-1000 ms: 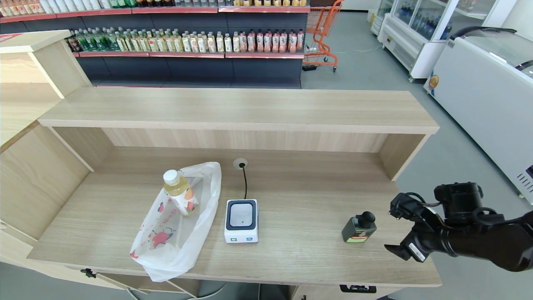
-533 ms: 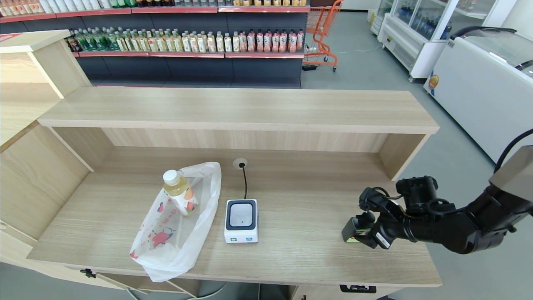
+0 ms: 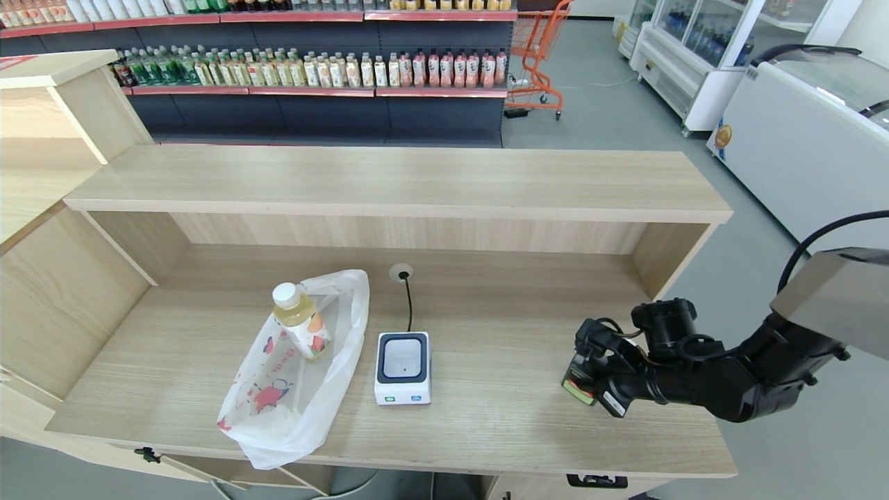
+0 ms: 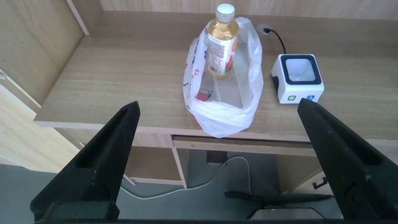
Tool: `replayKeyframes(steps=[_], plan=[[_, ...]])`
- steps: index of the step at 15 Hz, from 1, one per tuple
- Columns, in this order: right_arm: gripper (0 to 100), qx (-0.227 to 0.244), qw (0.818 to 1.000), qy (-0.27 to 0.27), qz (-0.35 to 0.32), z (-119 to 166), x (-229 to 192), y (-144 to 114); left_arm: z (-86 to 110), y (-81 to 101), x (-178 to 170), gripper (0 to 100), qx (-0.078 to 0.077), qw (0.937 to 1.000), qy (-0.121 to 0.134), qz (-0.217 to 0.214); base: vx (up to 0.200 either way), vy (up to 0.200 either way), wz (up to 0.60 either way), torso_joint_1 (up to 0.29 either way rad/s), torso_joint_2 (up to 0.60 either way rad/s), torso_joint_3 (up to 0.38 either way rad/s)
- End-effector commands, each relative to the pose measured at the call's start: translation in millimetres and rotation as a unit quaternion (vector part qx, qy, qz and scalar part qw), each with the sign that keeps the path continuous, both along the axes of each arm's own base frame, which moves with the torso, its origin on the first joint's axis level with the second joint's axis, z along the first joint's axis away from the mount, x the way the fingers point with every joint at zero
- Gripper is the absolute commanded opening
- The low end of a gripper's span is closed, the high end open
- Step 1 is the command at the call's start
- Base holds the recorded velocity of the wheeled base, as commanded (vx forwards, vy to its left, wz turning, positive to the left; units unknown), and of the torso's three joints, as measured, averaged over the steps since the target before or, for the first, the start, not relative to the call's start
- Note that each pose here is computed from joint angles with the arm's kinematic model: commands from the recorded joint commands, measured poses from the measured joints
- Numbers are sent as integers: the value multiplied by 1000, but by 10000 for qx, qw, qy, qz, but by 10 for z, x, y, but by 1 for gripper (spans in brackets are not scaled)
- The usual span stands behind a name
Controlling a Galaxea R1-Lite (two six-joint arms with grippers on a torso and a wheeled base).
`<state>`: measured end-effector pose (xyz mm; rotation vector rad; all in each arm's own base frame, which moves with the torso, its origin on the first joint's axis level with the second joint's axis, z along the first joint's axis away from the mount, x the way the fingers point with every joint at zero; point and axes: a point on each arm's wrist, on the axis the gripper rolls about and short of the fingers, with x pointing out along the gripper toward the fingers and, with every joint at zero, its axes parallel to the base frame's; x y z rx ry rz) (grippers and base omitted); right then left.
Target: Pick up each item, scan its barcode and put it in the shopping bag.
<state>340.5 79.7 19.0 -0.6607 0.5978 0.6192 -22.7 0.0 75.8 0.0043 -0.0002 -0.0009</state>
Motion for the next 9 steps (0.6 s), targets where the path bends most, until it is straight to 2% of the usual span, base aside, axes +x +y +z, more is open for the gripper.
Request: replayKeyframes(steps=[1,3,5,7,9], plan=[[0,5,10000,-15,11,-18,-9,6,-1,0,0,100,2,10000,1,-3,0,0,0,0,0,0],[0,39,9999,-114,0,37,-50,-3,-1,0,0,100,2,10000,1,-3,0,0,0,0,0,0],[0,334,9972,-628,-238,443,-158,-90,-1,0,0,100,2,10000,1,-3,0,0,0,0,0,0],[0,740,9875,-1194,-720,938,-364,-298,-1,0,0,100,2,10000,1,-3,0,0,0,0,0,0],[0,766,9750,-1869,-928,1317,-717,-511,-1,0,0,100,2,10000,1,-3,0,0,0,0,0,0]])
